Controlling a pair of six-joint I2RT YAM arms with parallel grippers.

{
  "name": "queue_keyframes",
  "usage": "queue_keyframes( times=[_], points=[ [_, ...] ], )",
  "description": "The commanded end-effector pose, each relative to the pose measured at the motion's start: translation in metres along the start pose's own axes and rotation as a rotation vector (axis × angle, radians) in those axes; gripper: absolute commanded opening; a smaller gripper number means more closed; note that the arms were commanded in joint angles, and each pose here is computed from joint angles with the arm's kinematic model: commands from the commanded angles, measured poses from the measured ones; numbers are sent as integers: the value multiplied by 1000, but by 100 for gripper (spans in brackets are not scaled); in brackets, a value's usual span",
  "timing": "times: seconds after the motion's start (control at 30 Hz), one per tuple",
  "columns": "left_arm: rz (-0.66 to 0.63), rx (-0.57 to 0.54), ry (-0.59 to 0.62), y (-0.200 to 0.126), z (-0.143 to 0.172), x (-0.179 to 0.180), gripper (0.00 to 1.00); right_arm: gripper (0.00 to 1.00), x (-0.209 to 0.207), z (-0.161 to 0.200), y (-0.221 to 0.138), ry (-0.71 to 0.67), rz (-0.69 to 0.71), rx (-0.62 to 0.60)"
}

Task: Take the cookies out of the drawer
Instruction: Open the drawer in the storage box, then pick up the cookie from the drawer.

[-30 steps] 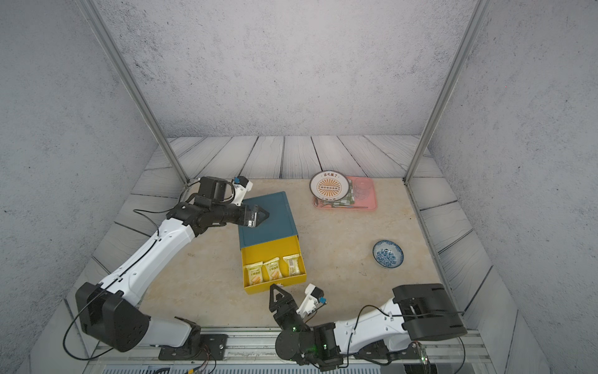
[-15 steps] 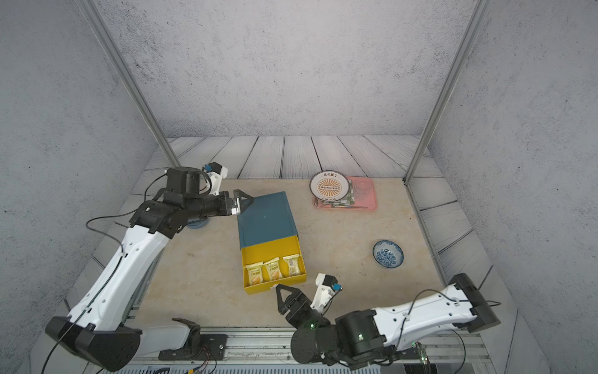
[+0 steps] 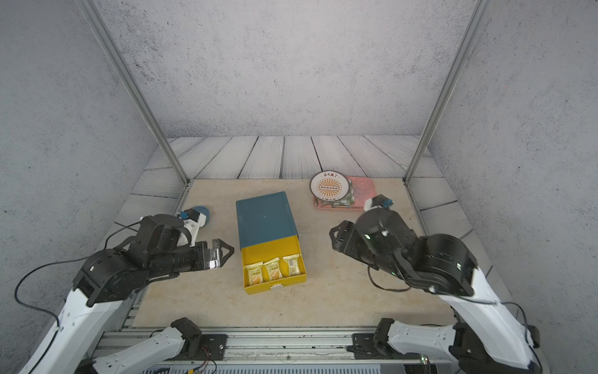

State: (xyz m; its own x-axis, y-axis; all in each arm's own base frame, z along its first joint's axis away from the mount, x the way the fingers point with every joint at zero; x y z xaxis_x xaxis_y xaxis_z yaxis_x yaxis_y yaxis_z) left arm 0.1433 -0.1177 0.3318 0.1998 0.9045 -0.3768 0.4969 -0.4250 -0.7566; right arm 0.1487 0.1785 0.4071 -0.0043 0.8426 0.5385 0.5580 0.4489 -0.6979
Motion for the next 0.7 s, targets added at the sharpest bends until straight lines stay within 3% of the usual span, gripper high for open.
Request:
queue_keyframes(
  times=[0.0,0.17,0.37,0.67],
  points=[
    [-137,70,7,11,11,9,100,74,29,30,55,-305,26,325],
    [-103,169,25,28,22,2,86,71,73,36,99,-336,-54,453],
    [-52,229,16,55,39,1,74,65,81,58,132,-374,-14,624],
    [-21,243,25,73,37,-6,73,65,72,82,152,-411,32,710]
  ],
)
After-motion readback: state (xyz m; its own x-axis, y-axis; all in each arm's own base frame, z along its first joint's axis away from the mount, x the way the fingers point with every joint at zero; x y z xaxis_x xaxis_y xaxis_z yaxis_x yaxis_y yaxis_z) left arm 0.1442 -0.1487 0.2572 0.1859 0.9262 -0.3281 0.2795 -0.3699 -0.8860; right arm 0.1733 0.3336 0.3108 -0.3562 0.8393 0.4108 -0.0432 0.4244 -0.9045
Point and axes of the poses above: each gripper's point midway between its finger pads, its own y axis out along the fingers, its own x axis along the line the jaws close on, z = x × y, the point moved 4 cm from there along -y, back along the fingers, and after that the axes turned 3 degrees about y, right-handed, at the moved point
